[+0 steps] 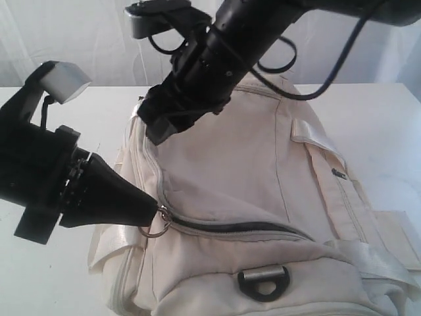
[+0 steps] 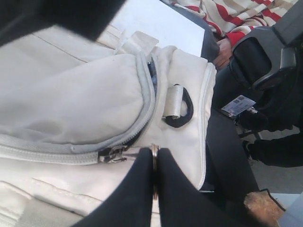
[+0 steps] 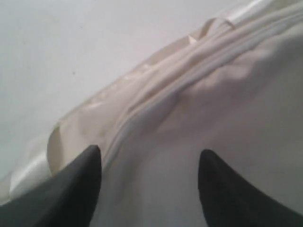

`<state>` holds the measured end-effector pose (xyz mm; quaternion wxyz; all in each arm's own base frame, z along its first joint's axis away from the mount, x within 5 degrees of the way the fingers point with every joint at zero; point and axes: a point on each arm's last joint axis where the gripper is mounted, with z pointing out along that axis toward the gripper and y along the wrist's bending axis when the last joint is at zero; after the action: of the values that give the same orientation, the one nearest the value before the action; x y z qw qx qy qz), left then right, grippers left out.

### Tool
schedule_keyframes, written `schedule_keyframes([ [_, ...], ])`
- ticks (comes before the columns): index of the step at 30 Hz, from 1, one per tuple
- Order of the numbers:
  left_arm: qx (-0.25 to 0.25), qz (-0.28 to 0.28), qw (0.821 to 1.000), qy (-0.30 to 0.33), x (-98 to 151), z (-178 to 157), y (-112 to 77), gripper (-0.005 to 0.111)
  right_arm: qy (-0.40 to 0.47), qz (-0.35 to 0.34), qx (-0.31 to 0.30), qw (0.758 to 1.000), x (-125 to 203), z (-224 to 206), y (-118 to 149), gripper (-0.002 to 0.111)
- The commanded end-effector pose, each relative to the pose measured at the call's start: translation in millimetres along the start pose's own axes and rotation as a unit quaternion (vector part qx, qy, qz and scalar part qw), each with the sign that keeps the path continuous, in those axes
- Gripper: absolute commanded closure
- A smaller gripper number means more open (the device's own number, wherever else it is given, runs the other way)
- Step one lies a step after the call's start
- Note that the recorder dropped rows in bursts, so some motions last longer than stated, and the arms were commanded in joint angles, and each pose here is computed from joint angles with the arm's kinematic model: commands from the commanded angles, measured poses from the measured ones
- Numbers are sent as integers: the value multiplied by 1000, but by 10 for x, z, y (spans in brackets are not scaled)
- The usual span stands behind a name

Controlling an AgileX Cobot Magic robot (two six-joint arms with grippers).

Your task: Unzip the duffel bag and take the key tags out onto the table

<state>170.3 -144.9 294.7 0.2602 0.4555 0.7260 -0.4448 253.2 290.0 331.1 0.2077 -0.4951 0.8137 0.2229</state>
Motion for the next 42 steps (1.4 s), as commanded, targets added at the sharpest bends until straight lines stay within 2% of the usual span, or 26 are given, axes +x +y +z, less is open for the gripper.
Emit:
schedule_keyframes([
  [1, -20, 8, 1000, -2, -73, -40, -12, 107, 41, -58, 29, 997, 131, -447, 77, 61],
  [5, -69, 9, 998, 3, -114, -78, 50, 107, 28, -64, 4, 998, 204, -665, 226, 61],
  [11, -99, 8, 995, 7, -115, -91, 102, 107, 27, -91, -25, 995, 428, -778, 479, 62],
  [16, -103, 8, 995, 5, -119, -93, 109, 107, 67, -150, -42, 985, 652, -641, 728, 75],
  [20, -104, 8, 995, 5, -119, -93, 111, 107, 75, -191, -27, 978, 705, -491, 828, 76],
  [24, -104, 8, 995, 5, -119, -93, 111, 107, 64, -186, -30, 980, 693, -475, 843, 80],
  [28, -104, 9, 995, 4, -121, -96, 105, 107, 4, -188, 15, 982, 569, -478, 785, 82],
  [31, -109, 23, 994, -3, -165, -143, 52, 107, -9, -191, 20, 981, 550, -492, 785, 74],
  [35, -121, 45, 992, -16, -217, -218, -35, 107, 9, -196, 13, 981, 586, -487, 790, 45],
  [36, -124, 49, 991, -19, -224, -235, -56, 107, 15, -195, 11, 981, 596, -479, 790, 42],
  [42, -120, 51, 991, -19, -222, -242, -79, 107, 30, -205, 3, 978, 599, -389, 839, 47],
])
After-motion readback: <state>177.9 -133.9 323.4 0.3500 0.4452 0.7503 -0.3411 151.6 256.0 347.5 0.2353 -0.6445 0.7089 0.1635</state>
